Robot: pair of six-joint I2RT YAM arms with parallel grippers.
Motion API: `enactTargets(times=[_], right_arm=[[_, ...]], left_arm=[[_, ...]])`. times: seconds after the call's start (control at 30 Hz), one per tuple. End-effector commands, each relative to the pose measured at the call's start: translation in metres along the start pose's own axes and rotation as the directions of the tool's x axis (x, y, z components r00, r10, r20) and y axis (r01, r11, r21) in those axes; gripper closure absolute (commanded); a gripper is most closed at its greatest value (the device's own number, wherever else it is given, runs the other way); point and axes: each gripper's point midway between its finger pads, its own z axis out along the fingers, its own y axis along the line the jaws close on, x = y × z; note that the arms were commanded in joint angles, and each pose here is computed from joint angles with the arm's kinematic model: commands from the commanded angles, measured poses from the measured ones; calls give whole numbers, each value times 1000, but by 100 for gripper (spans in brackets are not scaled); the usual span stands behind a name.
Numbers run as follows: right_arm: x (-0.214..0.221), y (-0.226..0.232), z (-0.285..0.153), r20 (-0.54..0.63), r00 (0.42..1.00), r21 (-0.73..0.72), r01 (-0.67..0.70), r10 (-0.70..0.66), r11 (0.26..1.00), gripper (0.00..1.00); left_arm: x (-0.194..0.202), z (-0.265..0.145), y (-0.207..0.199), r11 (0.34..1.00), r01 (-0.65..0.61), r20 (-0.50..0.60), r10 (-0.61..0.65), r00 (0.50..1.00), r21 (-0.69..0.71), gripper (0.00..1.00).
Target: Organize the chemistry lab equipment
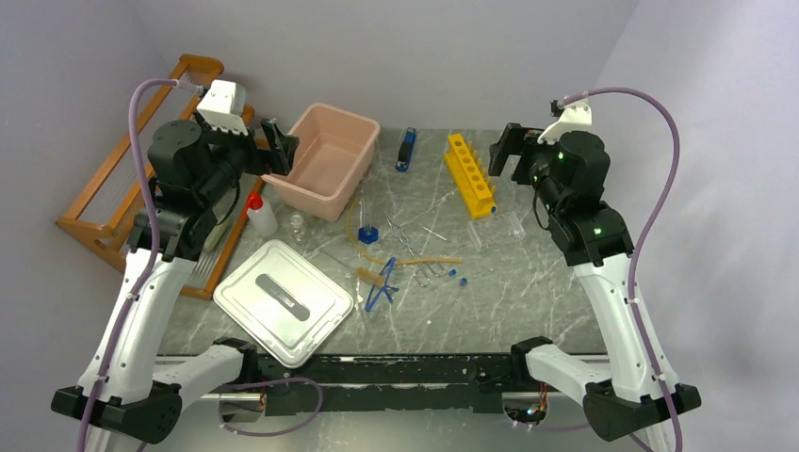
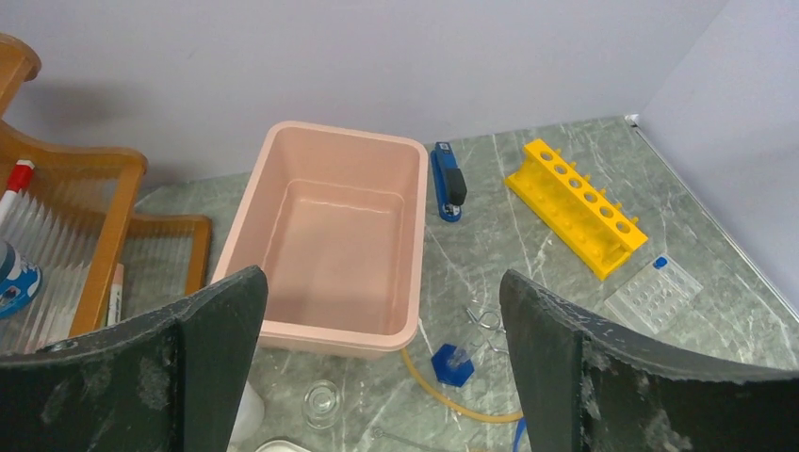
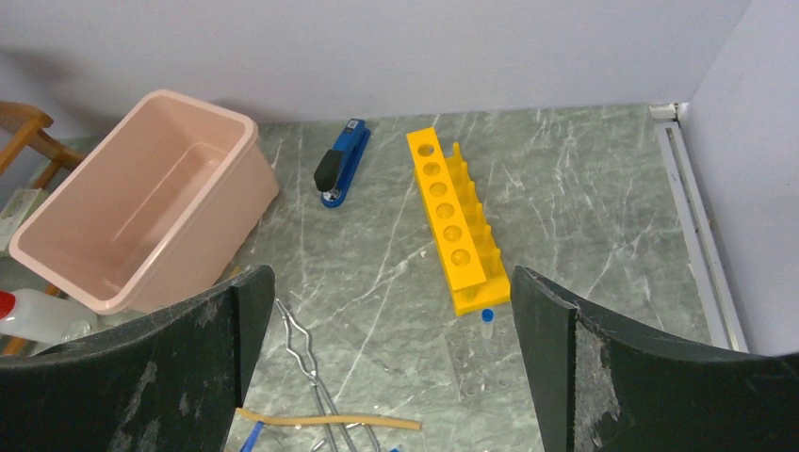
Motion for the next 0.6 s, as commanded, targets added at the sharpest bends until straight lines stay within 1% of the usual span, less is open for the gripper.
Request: enactTargets(times=[0.0, 0.13, 0.33, 0.4, 0.47, 0.53, 0.57], right_arm=[[-6, -1, -3, 29, 1000, -9, 8, -8, 1000, 0], [-2, -1, -1, 21, 1000, -15, 6, -6, 1000, 0], [8, 2, 1, 7, 1000, -34, 7, -7, 999, 0], [15, 4, 2, -4, 1000, -53, 4, -4, 999, 0], [25, 7, 3, -18, 1000, -72, -5, 4, 997, 0], [38, 12, 5, -42, 999, -101, -29, 25, 995, 0], [46, 16, 6, -60, 998, -126, -39, 32, 991, 2]], left_arm=[[-14, -2, -13, 997, -28, 74, 23, 997, 65, 3], [-9, -2, -22, 993, -30, 73, 22, 997, 115, 3], [5, -5, -43, 971, -19, 51, 7, 999, 238, 3], [24, -2, -43, 970, 27, 1, -28, 1000, 241, 3], [48, 0, -39, 974, 94, -70, -81, 994, 207, 3], [79, 2, -31, 973, 183, -154, -162, 975, 138, 7], [98, 2, -26, 971, 223, -204, -202, 958, 88, 9]])
